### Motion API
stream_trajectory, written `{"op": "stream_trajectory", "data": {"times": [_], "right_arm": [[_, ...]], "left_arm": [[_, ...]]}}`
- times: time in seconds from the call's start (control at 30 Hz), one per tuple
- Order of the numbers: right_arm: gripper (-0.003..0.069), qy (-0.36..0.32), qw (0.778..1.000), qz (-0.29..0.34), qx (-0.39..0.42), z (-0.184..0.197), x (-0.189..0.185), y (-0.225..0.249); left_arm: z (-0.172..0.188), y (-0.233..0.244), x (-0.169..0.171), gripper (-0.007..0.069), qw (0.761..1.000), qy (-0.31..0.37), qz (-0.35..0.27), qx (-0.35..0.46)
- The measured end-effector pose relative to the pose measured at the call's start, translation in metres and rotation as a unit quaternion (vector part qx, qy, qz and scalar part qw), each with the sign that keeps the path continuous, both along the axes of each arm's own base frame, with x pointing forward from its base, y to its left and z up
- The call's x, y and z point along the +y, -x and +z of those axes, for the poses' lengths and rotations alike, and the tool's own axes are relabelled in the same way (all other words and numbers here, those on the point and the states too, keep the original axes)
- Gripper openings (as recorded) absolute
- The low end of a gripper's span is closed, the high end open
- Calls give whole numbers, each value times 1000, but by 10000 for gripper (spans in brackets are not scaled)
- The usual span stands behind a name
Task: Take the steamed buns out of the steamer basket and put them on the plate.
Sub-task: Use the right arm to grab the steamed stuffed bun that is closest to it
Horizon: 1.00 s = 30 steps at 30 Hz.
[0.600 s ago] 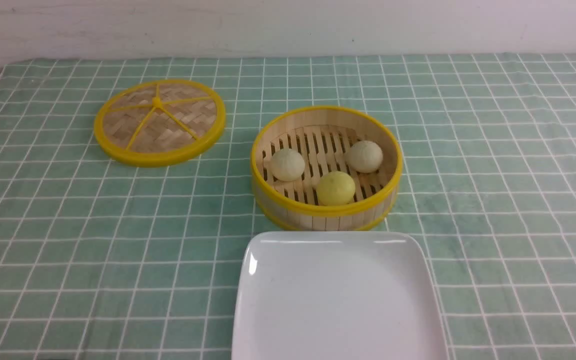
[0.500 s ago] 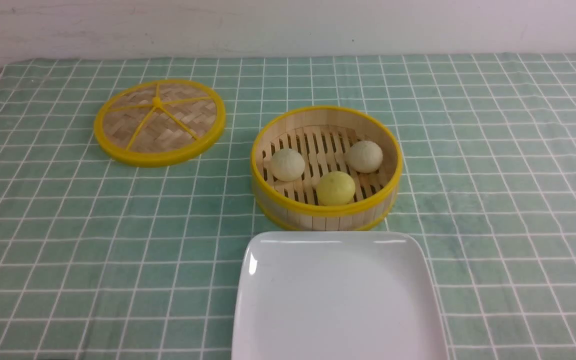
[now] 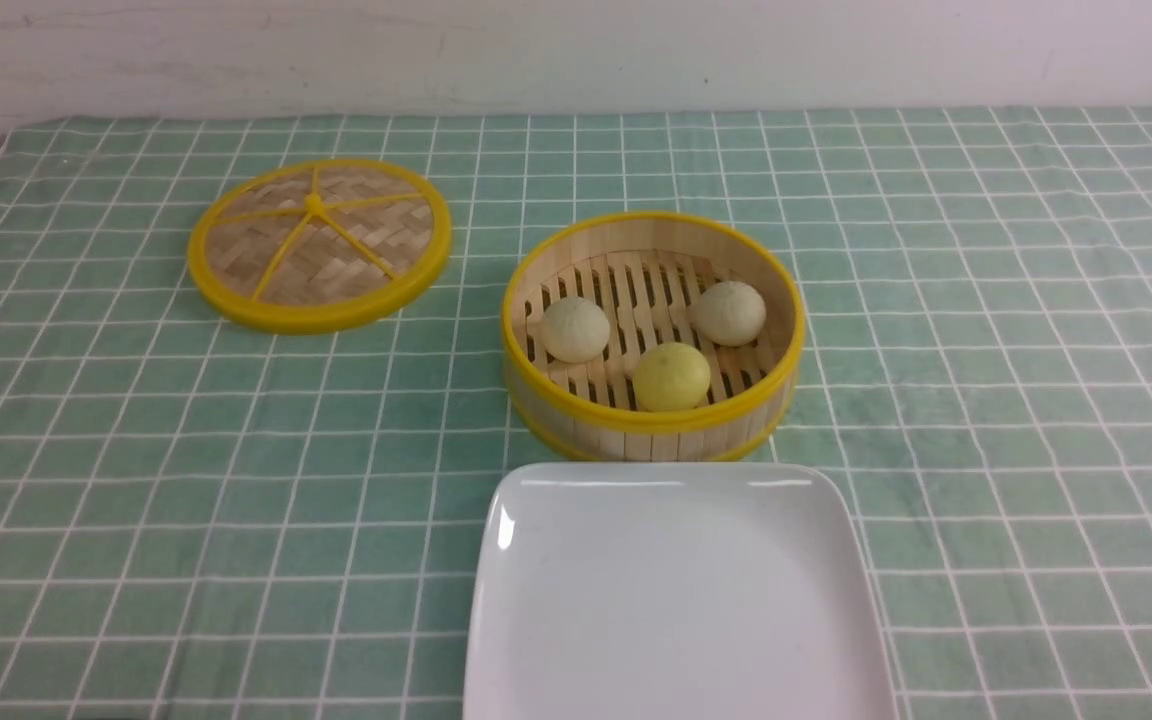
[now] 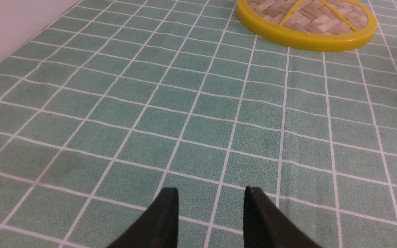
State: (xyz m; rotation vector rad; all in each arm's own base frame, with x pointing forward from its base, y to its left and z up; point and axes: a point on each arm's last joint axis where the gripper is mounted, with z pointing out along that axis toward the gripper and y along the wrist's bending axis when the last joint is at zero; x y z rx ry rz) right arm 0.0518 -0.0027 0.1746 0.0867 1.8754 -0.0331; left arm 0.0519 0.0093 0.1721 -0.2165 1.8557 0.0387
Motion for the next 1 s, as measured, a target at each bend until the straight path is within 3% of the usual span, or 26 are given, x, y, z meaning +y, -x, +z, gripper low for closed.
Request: {"op": "stream_trajectory", "data": {"times": [0.83, 1.0], "right_arm": [[241, 0, 1000, 0, 0, 0, 0, 0], [241, -1, 999, -2, -36, 4, 0, -2]], "left_arm": [[0, 0, 0, 294, 1000, 0, 0, 0], [0, 0, 0, 294, 1000, 0, 0, 0]]}}
